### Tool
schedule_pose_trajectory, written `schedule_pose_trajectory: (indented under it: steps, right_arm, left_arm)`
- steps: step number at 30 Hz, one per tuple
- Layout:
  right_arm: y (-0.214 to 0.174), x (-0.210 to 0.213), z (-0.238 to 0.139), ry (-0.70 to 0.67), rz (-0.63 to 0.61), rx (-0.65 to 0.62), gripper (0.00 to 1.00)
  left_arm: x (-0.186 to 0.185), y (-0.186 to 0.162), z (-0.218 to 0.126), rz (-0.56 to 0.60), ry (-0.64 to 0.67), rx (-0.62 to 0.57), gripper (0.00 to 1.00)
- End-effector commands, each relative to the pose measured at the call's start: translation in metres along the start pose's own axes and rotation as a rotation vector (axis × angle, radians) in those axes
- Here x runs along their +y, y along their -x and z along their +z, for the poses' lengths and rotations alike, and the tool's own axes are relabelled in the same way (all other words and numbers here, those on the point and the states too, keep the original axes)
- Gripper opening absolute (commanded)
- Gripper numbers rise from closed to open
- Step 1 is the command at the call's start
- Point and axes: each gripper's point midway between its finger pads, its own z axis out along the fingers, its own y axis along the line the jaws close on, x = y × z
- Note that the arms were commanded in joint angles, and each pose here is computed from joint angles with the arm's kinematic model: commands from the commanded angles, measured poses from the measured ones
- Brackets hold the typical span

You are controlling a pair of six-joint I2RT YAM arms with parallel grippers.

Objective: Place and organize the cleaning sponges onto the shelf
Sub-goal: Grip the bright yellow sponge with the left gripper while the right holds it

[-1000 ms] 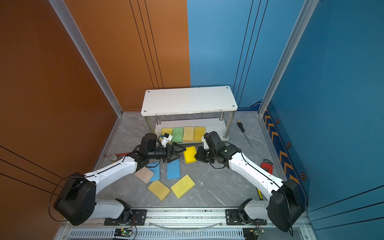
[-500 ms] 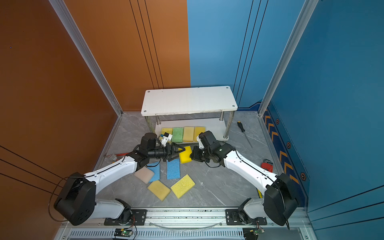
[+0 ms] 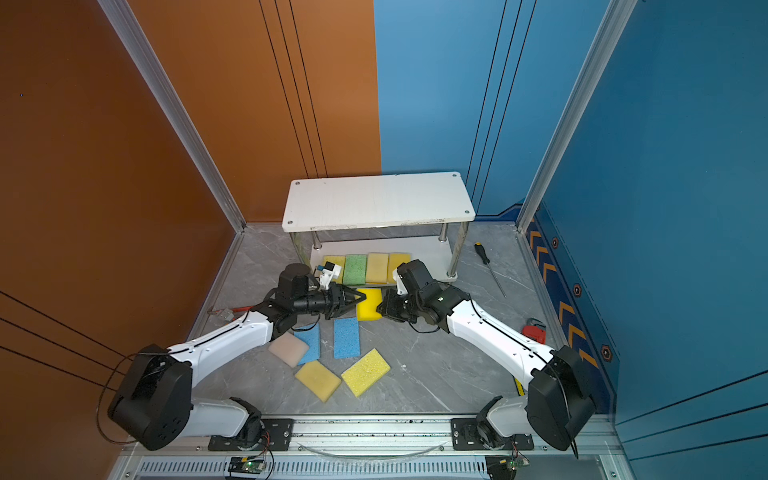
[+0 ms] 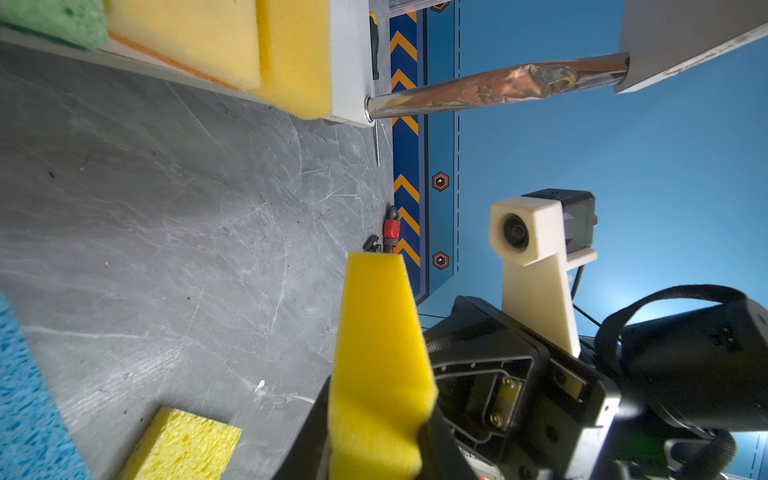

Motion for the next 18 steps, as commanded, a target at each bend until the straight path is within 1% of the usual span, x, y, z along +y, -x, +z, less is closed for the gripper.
schedule_pose_trajectory:
  steps: [1, 4, 5, 6, 9, 13, 18]
  right_arm:
    - [0.01, 0.015, -0.016, 0.056, 0.018, -0.043, 0.24]
    - [0.014, 0.008, -0.028, 0.074, 0.069, -0.084, 0.52]
    - [0.015, 0.008, -0.031, 0.103, 0.092, -0.098, 0.59]
    - [0.017, 0.01, -0.034, 0.136, 0.11, -0.111, 0.61]
    - [0.018, 0.015, -0.042, 0.223, 0.159, -0.14, 0.65]
    - [0.022, 0.019, -0.049, 0.314, 0.212, -0.187, 0.66]
    - [0.029, 0.031, -0.051, 0.385, 0.215, -0.212, 0.66]
  left_arm:
    - [-0.001, 0.003, -0.002, 0.006, -0.02, 0.003, 0.27]
    - [-0.006, 0.009, -0.006, 0.0, -0.029, -0.014, 0.27]
    - [-0.009, 0.012, -0.007, -0.008, -0.037, -0.023, 0.27]
    - [-0.012, 0.015, -0.008, -0.015, -0.051, -0.033, 0.27]
    - [-0.027, 0.027, -0.009, -0.047, -0.118, -0.067, 0.27]
    - [-0.046, 0.039, -0.011, -0.07, -0.189, -0.095, 0.27]
    - [-0.056, 0.044, -0.01, -0.077, -0.23, -0.097, 0.27]
